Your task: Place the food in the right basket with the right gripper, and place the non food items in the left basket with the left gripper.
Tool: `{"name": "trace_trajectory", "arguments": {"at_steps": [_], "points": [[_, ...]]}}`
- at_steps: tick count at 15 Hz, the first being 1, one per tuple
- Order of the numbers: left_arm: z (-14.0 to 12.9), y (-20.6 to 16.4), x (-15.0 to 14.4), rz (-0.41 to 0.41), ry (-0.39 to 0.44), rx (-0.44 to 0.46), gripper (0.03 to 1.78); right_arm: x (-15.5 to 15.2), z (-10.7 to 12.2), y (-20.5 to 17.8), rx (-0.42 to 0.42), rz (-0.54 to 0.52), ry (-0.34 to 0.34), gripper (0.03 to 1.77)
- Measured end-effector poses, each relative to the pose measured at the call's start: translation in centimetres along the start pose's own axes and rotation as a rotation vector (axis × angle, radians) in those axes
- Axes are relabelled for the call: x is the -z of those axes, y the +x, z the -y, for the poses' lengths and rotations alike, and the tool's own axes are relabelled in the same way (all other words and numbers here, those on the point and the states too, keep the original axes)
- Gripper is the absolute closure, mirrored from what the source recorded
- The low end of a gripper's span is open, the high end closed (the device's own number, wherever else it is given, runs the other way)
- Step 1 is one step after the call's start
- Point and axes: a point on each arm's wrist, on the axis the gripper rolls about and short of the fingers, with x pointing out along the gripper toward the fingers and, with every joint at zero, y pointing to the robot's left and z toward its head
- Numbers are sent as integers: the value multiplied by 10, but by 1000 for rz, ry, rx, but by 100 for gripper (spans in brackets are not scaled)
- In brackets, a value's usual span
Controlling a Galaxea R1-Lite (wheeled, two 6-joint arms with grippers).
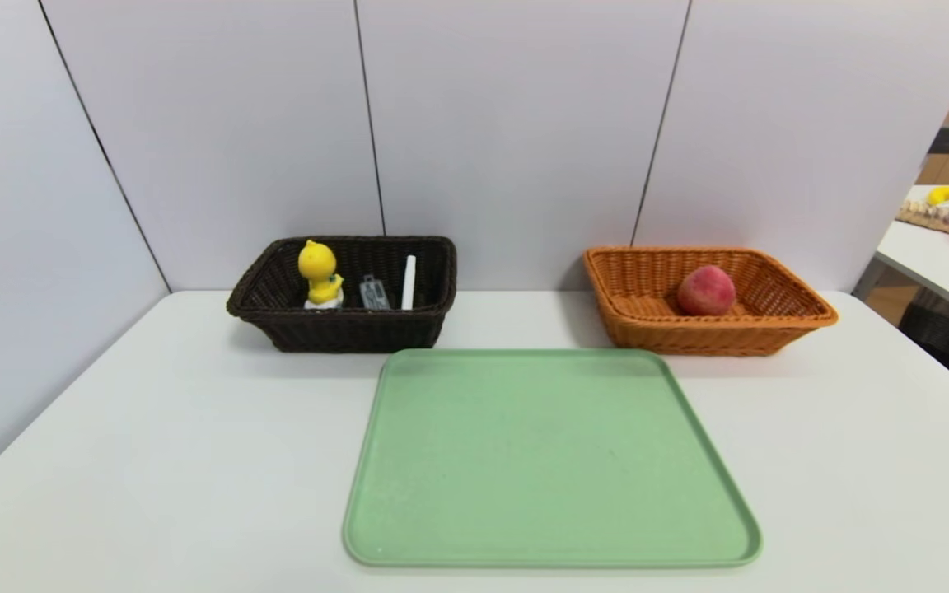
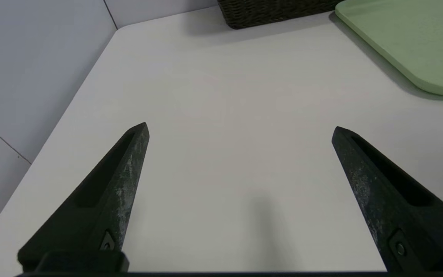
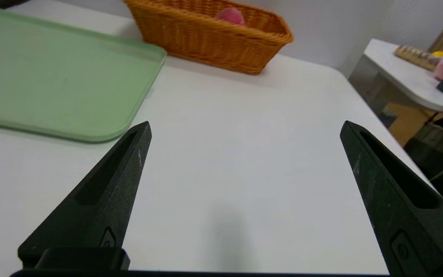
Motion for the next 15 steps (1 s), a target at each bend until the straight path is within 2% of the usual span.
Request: {"name": "trace_trajectory", "arguments": {"at_steps": [3, 5, 7, 15], "points": [[0, 0, 0, -1, -61, -2, 12, 5, -2, 0, -32, -41, 71, 11], [0, 0, 0, 1, -115, -11, 12, 5, -1, 0, -11, -47, 151, 11], [0, 0, 0, 0, -129, -17, 12, 5, 0, 0, 21, -49, 220, 11], [0, 0, 0, 0, -130, -18, 12, 5, 0, 0, 23, -48, 226, 11]]}}
